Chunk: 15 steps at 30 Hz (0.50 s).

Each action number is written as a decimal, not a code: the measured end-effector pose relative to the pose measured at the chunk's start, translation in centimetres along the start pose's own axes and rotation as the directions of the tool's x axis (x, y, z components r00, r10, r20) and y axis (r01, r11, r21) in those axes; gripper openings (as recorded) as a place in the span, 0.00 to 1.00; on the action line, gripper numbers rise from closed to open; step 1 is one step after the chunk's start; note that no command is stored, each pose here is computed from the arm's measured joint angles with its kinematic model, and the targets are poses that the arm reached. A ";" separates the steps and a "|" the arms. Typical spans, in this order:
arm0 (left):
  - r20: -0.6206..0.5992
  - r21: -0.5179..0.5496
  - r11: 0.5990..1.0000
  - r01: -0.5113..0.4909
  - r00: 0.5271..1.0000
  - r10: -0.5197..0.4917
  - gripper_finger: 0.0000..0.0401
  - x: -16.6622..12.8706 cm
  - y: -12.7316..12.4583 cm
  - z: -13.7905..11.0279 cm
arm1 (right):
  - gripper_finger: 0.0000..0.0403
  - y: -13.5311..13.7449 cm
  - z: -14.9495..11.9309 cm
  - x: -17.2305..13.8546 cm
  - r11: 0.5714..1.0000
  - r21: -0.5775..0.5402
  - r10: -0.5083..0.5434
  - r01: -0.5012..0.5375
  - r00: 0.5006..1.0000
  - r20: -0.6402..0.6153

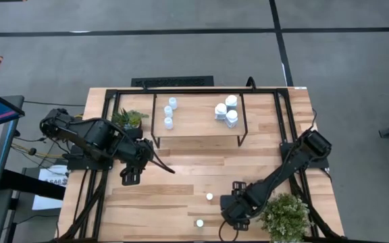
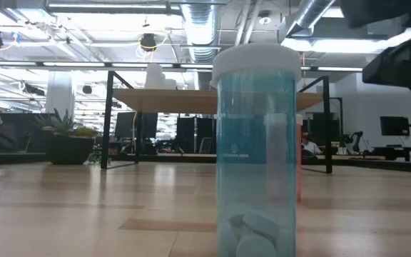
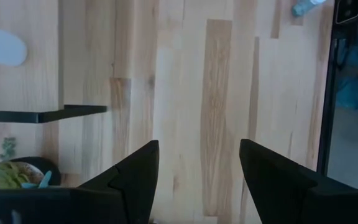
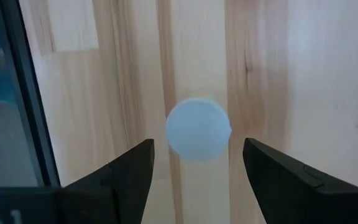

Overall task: Pick and place medicine bottles onto shelf by color
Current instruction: Put the yellow pill bottle on the shelf

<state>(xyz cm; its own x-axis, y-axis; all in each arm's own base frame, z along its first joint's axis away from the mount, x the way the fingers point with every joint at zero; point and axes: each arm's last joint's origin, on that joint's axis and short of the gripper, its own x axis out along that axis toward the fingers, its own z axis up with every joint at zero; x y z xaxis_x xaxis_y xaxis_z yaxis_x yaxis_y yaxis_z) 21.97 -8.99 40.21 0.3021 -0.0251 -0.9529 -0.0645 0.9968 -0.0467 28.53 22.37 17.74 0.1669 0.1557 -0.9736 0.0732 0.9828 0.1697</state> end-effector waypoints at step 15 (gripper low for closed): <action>0.004 -0.024 1.000 -0.007 1.000 0.007 0.52 0.0 0.0 0.0 | 0.67 -0.6 1.5 -0.3 0.998 0.039 0.042 -0.045 0.997 0.069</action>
<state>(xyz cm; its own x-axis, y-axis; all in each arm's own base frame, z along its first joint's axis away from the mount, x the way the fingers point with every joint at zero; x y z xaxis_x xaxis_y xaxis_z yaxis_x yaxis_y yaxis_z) 21.98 -8.97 40.21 0.3052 -0.0180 -0.9521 -0.0892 0.9949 -0.0474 29.89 21.62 18.16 0.2375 0.1899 -0.9526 0.1041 0.9701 0.2194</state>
